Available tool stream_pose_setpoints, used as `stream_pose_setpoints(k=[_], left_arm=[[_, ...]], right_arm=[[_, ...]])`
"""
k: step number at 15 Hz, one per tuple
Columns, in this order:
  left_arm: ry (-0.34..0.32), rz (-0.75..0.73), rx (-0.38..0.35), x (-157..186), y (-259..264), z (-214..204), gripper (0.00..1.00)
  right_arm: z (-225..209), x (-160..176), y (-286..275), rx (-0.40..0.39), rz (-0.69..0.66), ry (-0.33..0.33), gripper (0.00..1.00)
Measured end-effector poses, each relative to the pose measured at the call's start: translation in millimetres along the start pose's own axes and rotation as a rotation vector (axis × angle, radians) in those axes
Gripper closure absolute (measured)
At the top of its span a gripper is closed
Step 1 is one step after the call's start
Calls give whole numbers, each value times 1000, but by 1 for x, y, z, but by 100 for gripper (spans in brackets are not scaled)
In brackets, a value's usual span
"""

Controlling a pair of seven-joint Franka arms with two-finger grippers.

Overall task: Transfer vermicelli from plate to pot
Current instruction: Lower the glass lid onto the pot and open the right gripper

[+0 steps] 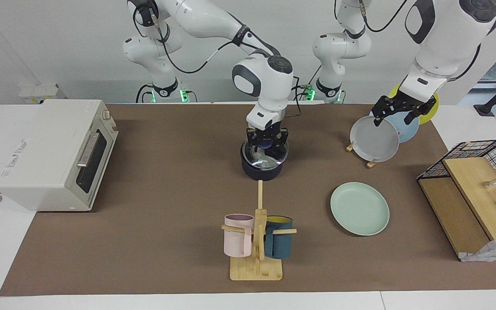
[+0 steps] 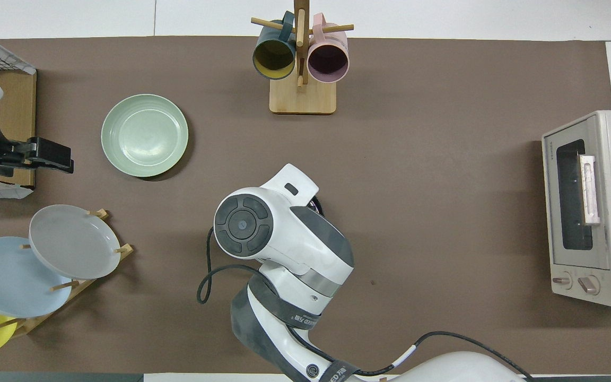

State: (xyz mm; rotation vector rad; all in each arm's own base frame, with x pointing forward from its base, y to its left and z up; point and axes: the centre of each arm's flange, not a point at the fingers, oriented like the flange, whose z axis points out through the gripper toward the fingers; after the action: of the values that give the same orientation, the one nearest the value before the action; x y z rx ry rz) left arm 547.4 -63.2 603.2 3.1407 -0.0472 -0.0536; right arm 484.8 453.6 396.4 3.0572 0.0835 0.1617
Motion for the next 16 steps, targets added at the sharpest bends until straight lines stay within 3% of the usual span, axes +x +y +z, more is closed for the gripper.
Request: stream_pose_setpoints(k=[16], left_arm=[[0, -8, 0, 0, -4, 0, 0]], right_arm=[[-11, -2, -4, -50, -46, 23, 38]])
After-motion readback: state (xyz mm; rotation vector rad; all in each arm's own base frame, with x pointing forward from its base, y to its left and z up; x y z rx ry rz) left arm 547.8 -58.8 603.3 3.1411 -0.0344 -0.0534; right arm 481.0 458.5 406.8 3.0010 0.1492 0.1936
